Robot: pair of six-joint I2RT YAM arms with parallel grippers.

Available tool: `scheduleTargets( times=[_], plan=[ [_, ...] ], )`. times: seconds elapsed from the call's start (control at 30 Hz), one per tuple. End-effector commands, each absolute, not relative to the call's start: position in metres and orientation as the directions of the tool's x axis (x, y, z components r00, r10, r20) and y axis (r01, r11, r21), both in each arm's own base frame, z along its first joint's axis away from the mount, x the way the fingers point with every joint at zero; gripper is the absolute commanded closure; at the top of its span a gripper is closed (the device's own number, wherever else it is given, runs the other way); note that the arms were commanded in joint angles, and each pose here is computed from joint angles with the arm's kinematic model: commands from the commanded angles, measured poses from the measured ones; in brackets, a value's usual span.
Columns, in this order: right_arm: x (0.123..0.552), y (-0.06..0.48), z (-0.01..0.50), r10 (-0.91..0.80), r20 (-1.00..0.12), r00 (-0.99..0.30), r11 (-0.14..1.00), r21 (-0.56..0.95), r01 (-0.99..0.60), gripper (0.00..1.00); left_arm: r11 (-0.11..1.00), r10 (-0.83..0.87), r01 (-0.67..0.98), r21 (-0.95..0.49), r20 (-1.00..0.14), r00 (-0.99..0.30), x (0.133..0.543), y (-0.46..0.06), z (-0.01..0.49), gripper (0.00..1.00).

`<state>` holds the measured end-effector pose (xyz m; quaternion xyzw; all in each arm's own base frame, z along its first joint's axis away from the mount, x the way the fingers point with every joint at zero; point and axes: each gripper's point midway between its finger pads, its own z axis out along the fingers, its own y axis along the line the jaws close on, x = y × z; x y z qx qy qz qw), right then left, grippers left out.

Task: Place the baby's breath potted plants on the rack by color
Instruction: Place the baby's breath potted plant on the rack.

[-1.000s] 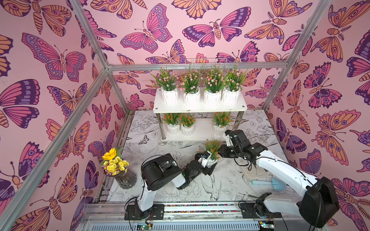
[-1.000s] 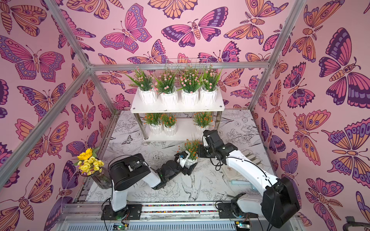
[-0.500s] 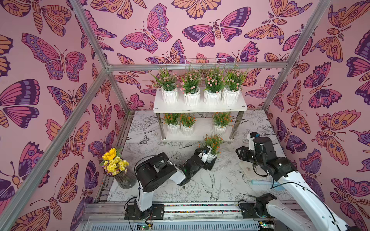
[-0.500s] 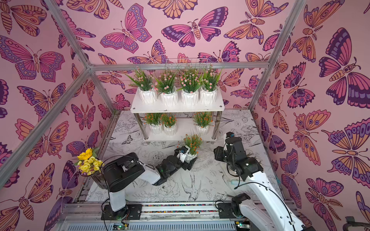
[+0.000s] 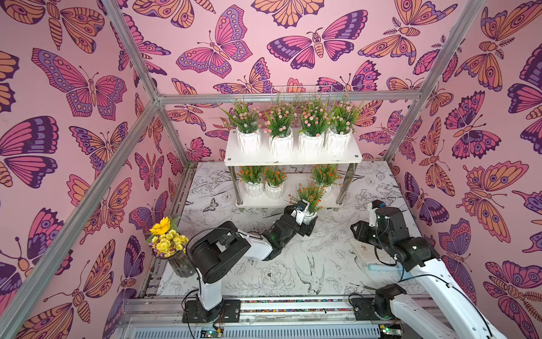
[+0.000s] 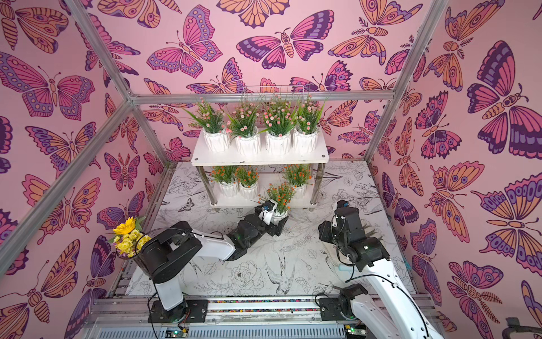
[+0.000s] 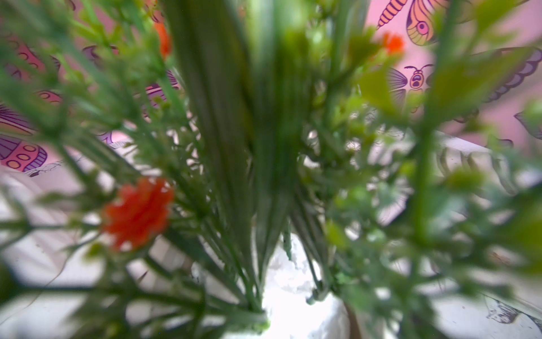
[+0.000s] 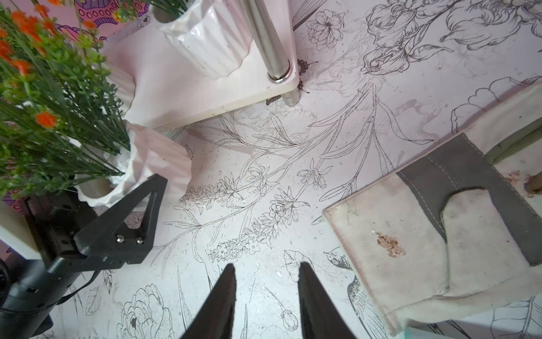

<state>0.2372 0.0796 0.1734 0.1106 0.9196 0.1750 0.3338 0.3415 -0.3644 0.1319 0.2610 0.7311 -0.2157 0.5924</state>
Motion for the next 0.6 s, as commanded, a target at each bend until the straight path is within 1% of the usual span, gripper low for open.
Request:
scheduleTargets(
  times=[0.0,0.23,0.57],
  plan=[
    [0.231,0.076,0.168,0.307,-0.564,-0.767,0.921,0.378,0.091,0.63,0.791,0.021,0.611,-0.032,-0.997,-0.080,0.358,-0.363,0.185,0.34],
    [0.229,0.075,0.166,0.306,-0.561,-0.769,0.923,0.373,0.096,0.63,0.804,0.012,0.594,-0.034,-0.997,-0.073,0.372,-0.363,0.192,0.35],
    [0.228,0.075,0.167,0.307,-0.559,-0.770,0.921,0.379,0.092,0.63,0.851,-0.021,0.522,-0.052,-0.998,-0.065,0.402,-0.353,0.202,0.35]
  ],
)
